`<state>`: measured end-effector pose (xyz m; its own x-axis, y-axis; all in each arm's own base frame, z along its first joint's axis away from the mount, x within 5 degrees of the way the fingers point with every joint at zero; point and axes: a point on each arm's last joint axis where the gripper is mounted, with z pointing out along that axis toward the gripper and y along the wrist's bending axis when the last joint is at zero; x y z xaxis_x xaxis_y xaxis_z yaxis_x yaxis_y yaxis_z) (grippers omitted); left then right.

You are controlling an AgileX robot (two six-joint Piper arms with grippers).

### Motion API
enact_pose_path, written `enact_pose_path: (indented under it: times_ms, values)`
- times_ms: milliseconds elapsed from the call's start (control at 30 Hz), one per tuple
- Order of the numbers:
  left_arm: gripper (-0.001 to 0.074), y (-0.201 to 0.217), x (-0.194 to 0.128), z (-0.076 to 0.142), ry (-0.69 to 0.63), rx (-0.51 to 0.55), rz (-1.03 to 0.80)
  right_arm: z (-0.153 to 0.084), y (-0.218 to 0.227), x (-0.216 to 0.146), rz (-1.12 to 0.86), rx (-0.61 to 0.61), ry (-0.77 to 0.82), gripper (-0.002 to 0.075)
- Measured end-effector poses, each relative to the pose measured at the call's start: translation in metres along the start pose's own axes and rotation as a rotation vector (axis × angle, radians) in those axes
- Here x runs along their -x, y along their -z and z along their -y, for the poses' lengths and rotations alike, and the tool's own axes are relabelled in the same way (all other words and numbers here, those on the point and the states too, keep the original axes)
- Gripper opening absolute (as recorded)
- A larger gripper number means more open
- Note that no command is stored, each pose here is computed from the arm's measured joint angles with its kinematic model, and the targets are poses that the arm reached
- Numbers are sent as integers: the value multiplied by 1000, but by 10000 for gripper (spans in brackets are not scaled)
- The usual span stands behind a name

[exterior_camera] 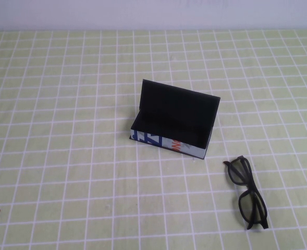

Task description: Take glasses out of glasses case

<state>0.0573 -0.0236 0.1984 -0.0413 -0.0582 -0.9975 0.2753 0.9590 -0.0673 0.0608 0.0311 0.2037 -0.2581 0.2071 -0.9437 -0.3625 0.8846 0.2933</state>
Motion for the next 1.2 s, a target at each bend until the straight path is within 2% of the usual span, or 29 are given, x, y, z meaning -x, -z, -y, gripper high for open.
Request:
enact_pose_path:
  times_ms: [300, 733, 967, 1200]
  values:
    - [-4, 0, 0, 0, 1, 0, 0, 5, 14, 5, 140, -118, 123, -16]
    - [-4, 0, 0, 0, 4, -2, 1, 9, 15, 7, 202, -166, 134, -16]
    - [-4, 0, 0, 0, 4, -4, 0, 18, 11, -8, 141, -217, 73, -16]
    - [-4, 0, 0, 0, 5, -4, 1, 20, 10, -22, -3, -228, 65, -16]
